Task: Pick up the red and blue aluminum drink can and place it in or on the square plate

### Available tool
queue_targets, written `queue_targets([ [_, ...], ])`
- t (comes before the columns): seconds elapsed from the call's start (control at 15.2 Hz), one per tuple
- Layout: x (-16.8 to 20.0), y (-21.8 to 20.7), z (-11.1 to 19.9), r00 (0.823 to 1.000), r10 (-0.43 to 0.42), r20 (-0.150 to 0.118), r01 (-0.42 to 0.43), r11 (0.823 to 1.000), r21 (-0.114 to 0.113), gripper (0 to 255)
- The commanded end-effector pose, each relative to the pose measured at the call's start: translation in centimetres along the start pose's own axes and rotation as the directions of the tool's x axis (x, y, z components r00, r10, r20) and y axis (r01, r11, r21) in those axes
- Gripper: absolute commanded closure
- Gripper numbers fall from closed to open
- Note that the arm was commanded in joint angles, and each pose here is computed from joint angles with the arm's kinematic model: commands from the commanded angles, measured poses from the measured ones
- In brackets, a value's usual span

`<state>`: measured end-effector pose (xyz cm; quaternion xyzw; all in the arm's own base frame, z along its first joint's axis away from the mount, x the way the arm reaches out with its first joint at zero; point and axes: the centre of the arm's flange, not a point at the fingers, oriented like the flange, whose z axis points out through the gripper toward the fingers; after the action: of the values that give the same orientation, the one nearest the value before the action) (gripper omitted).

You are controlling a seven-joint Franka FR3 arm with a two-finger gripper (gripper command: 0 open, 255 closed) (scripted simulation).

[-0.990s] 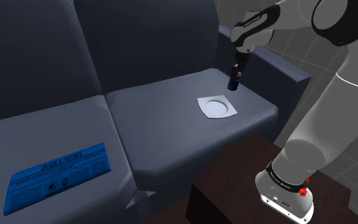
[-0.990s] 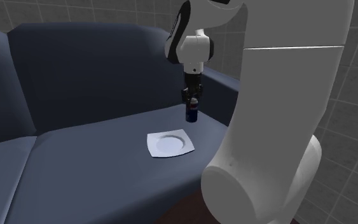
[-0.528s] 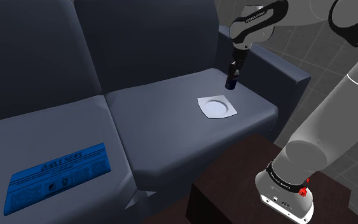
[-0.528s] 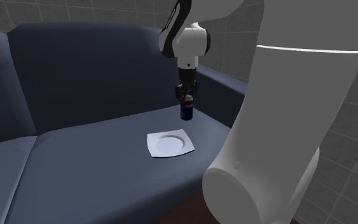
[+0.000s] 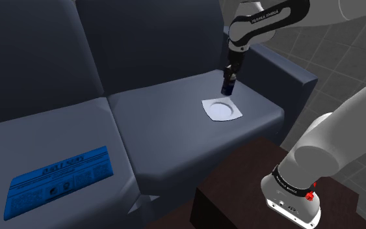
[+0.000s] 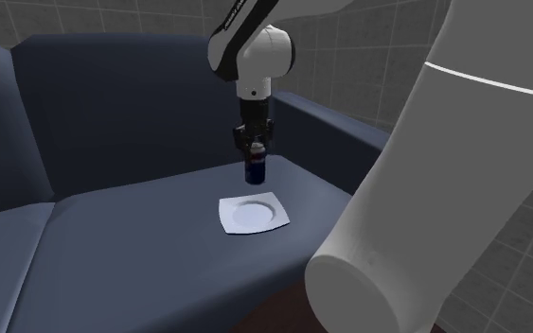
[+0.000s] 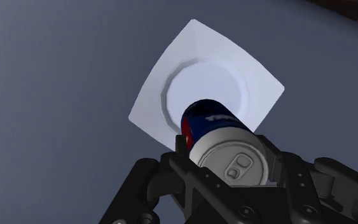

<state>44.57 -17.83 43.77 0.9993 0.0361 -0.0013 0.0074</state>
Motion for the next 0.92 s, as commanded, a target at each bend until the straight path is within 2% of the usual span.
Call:
queue_targets([
  [0.0, 0.1, -1.2, 0.4, 1.000, 0.002, 0.000, -0.002, 1.000, 0.000, 255],
  [0.86, 0.2, -1.3, 7.3, 1.000, 0.002, 0.000, -0.002, 1.000, 0.000, 255],
])
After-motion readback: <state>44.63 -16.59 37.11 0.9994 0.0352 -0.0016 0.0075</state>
